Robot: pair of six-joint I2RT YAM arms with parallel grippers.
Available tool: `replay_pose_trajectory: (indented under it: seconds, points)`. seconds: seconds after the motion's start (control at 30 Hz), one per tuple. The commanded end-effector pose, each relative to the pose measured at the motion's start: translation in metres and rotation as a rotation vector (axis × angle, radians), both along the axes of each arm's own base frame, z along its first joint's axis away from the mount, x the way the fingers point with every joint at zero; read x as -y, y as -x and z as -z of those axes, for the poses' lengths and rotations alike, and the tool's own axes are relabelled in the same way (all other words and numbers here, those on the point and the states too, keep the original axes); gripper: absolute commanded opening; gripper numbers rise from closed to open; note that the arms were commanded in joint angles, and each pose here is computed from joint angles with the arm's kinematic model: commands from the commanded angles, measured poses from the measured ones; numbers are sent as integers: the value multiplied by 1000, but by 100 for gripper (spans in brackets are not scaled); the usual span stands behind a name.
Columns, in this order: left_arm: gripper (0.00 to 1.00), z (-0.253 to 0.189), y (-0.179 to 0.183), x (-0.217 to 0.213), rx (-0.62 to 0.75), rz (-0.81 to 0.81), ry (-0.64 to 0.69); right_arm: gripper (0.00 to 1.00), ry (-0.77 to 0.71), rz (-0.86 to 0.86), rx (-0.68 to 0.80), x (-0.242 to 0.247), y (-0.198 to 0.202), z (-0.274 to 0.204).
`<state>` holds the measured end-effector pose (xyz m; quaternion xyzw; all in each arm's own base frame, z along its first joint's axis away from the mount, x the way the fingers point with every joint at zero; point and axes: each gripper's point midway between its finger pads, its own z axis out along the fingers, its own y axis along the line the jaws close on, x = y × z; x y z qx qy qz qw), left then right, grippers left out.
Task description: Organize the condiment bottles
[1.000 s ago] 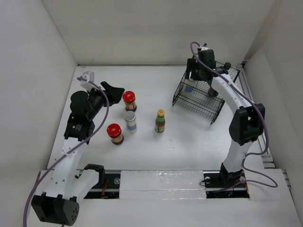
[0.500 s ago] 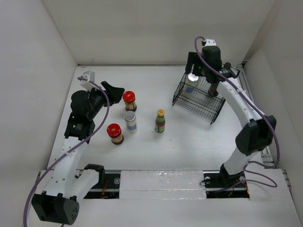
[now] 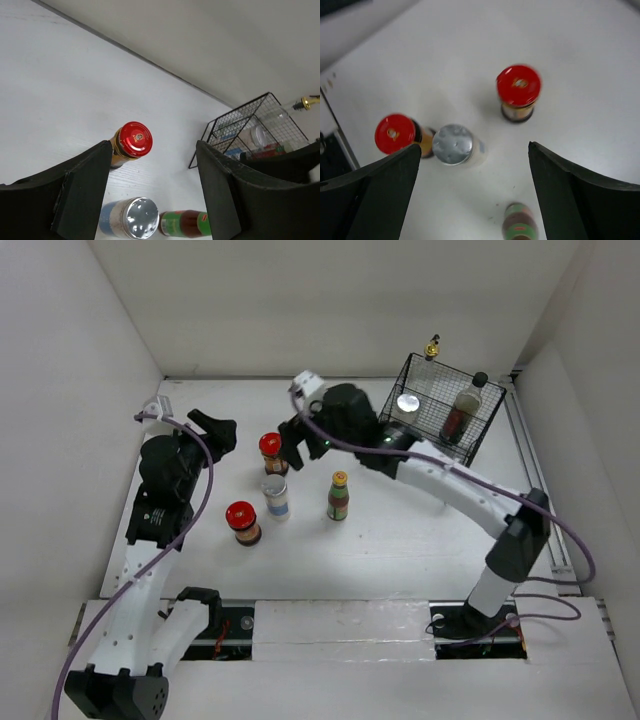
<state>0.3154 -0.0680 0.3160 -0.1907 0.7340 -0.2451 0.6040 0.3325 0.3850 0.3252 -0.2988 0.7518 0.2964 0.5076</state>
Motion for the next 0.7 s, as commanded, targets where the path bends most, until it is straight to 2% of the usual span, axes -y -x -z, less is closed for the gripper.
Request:
replay_pose_trajectory:
  seconds: [0.0,0.27,0.6,0.67]
  points:
    - [64,-31,5,-23,69,-123,35,94,120,-178,-8,-35,38,26]
    - [65,-34,8,-21,77,-112,38,98,265,-215,-95,-67,43,88]
    - [65,-34,10,-16,86,-80,33,98,332,-194,-140,-75,37,127]
    - [65,-34,10,-16,86,-80,33,95,330,-199,-156,-79,38,134]
